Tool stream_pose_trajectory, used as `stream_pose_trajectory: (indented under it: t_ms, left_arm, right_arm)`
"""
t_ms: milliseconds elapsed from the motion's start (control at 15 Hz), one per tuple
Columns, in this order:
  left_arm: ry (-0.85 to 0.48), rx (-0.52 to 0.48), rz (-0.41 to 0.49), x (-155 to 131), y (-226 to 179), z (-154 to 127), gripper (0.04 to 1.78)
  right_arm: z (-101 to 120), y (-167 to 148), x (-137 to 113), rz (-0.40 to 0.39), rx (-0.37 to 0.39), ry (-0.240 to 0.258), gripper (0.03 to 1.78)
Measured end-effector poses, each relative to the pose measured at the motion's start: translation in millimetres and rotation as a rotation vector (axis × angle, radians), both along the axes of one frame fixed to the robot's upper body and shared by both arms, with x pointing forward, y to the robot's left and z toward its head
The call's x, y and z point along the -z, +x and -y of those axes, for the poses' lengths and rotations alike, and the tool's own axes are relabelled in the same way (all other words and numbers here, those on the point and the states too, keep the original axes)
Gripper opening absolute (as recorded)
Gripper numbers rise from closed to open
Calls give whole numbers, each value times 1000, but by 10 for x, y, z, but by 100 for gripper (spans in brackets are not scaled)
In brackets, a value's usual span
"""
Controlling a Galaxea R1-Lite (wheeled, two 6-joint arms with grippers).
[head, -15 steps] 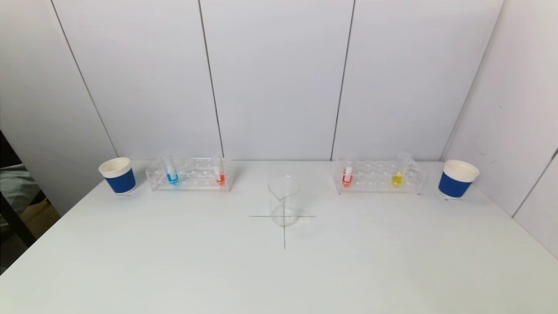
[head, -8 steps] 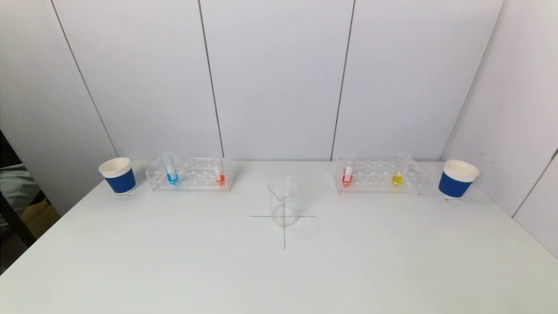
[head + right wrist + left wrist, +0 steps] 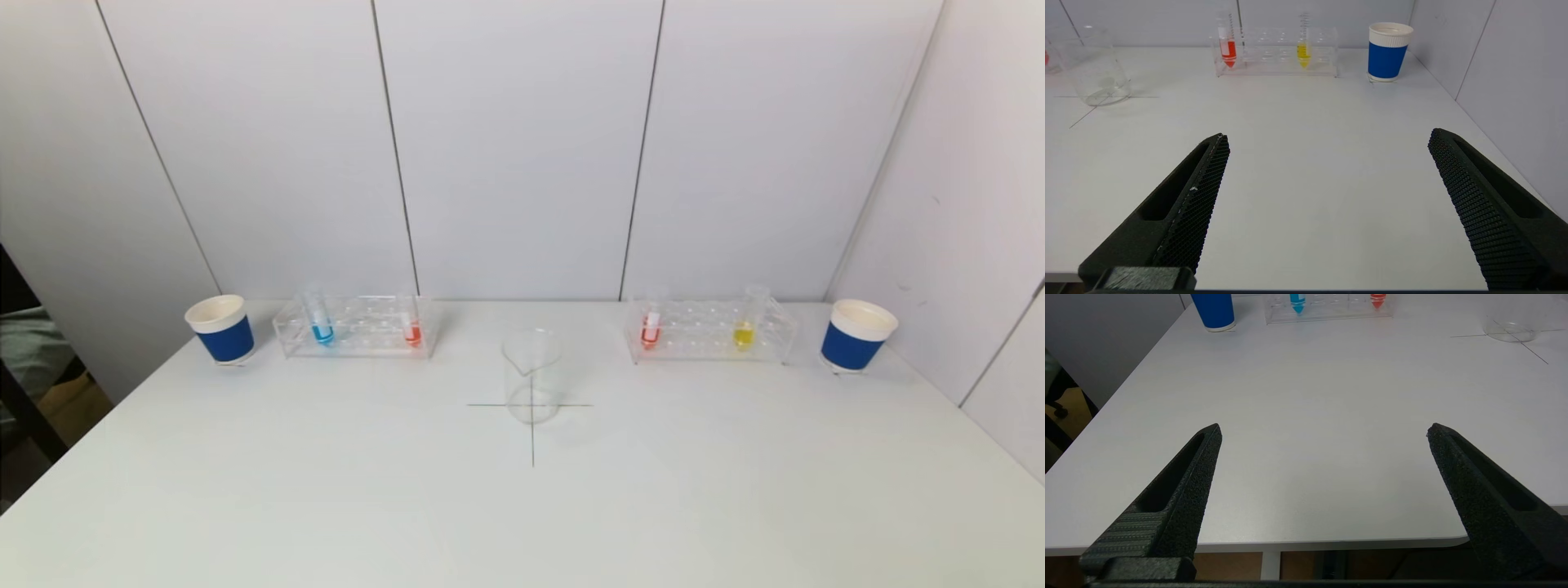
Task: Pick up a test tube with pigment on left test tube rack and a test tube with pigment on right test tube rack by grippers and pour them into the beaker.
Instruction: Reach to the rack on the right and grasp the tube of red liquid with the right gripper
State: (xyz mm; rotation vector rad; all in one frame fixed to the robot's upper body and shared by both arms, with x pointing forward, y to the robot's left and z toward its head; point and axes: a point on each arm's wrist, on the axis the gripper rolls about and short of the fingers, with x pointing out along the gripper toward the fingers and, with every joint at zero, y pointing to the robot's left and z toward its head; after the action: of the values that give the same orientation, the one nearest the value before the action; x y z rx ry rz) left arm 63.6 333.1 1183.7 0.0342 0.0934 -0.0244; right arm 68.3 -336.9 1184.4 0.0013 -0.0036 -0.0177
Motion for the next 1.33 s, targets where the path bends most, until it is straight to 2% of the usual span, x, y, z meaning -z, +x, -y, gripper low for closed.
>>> stream_pose_trajectory:
  t_ms: [133, 333, 733, 1067, 1333]
  left_arm:
    - [0, -1, 0, 0, 0, 0, 176]
    - [0, 0, 0, 0, 0, 0, 176]
    - [0, -1, 0, 0, 0, 0, 176]
    - [0, 0, 0, 0, 0, 0, 176]
    - [0, -1, 0, 0, 0, 0, 176]
  right_arm:
    - [-5, -39, -122, 22, -23, -4, 177]
    - [-19, -96, -450, 50, -87, -9, 177]
    - [-12, 17, -1355, 109, -210, -31, 177]
    - [-68, 525, -1875, 100, -267, -55, 177]
    - [-141, 1129, -2005, 37, -286, -55, 177]
